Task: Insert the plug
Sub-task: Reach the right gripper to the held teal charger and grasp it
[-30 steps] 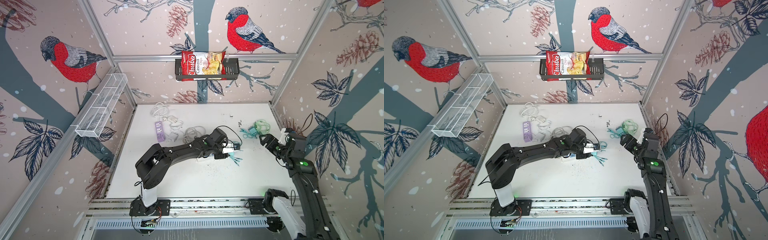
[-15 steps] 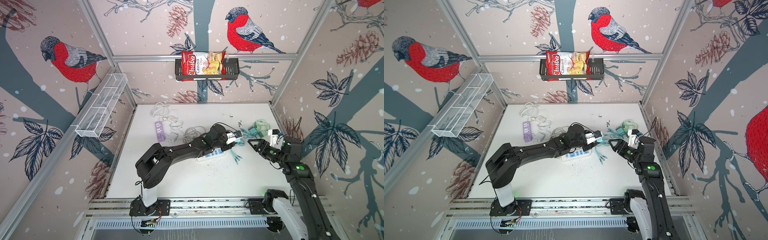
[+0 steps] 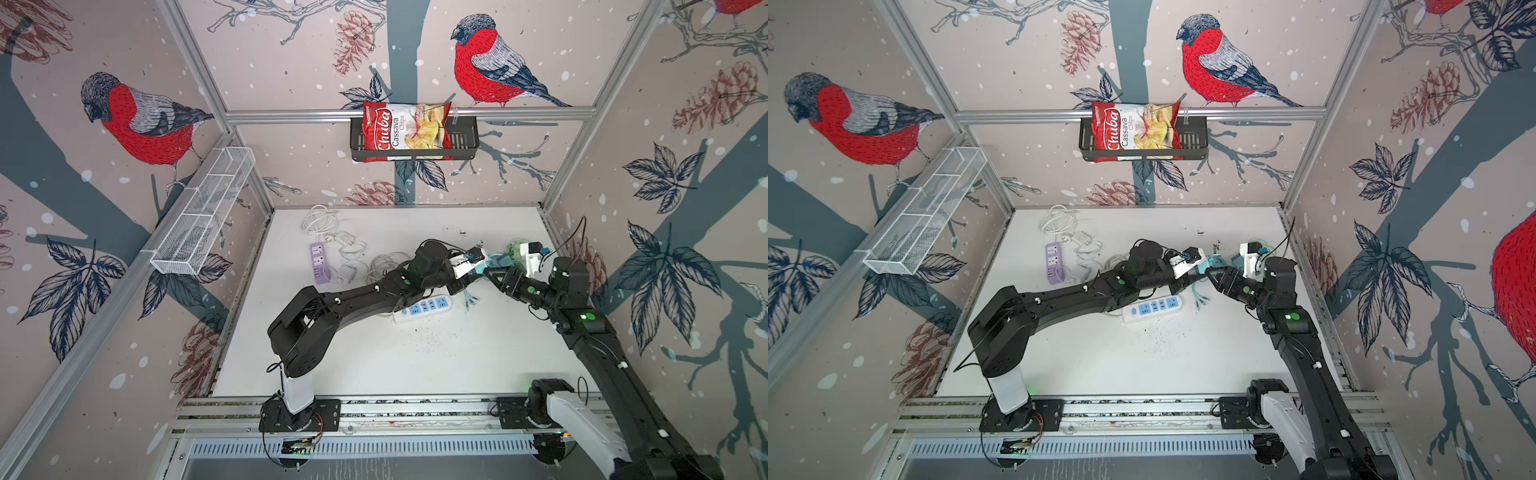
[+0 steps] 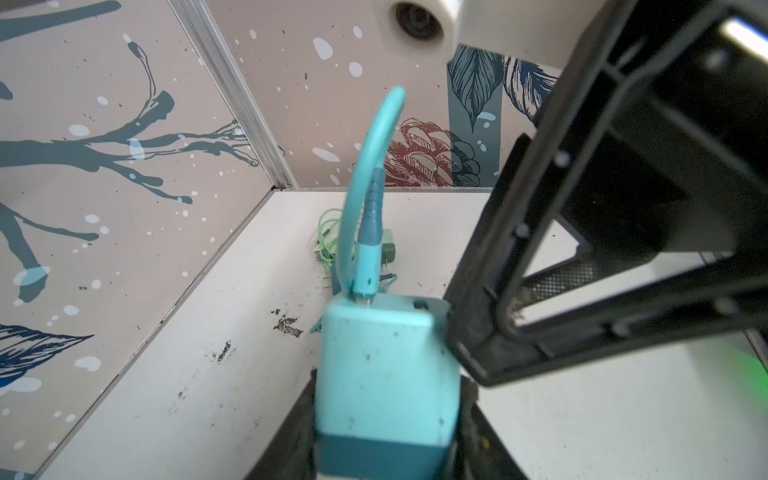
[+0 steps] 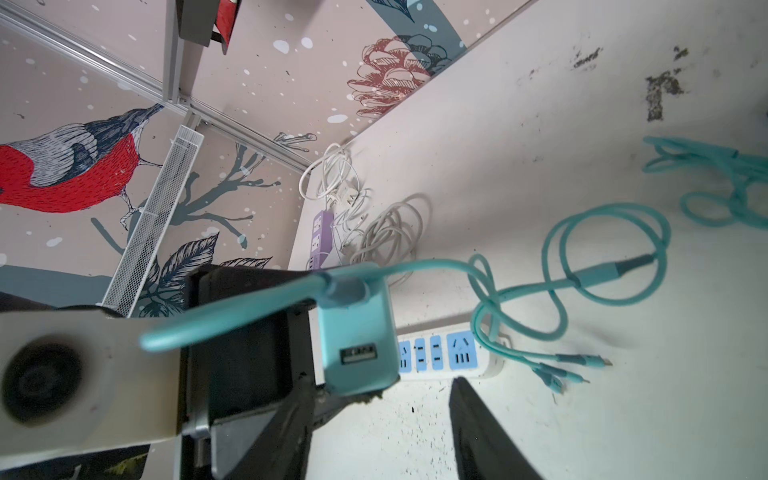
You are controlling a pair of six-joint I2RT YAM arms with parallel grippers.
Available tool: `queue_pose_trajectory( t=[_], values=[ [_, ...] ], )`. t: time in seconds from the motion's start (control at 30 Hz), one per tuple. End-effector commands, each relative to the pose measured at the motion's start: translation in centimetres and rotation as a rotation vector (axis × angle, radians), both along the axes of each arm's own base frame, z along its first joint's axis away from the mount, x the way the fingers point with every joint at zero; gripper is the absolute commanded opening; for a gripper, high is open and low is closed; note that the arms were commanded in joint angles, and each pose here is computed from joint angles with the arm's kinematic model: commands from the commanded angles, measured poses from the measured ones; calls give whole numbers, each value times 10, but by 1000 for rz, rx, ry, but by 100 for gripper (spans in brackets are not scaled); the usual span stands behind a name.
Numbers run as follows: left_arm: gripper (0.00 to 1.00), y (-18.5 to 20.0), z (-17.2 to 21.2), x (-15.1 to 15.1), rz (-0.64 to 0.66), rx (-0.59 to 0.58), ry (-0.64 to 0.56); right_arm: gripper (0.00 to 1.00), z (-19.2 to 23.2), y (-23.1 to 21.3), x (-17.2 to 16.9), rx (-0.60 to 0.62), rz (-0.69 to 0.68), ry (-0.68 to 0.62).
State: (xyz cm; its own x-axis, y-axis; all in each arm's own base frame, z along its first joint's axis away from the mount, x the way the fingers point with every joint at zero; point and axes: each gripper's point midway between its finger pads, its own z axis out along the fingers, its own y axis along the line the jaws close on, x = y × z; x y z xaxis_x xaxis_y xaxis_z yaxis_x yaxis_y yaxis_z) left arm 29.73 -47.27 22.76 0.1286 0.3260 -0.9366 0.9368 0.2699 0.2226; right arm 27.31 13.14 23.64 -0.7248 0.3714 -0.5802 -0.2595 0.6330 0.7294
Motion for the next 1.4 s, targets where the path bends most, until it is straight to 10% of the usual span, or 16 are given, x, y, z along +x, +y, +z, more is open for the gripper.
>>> queue_pose_trajectory(
  t=[0.0,0.83,1.37],
  values=[
    [30,-4,13,1,-12,-58,-18,50,12,5,6,-13,34,-71],
    [28,0,7,-8,-110,-96,67,28,6,24,15,-128,150,-97],
    [25,7,7,-4,-141,-150,99,40,12,27,10,-136,173,-107]
  ],
)
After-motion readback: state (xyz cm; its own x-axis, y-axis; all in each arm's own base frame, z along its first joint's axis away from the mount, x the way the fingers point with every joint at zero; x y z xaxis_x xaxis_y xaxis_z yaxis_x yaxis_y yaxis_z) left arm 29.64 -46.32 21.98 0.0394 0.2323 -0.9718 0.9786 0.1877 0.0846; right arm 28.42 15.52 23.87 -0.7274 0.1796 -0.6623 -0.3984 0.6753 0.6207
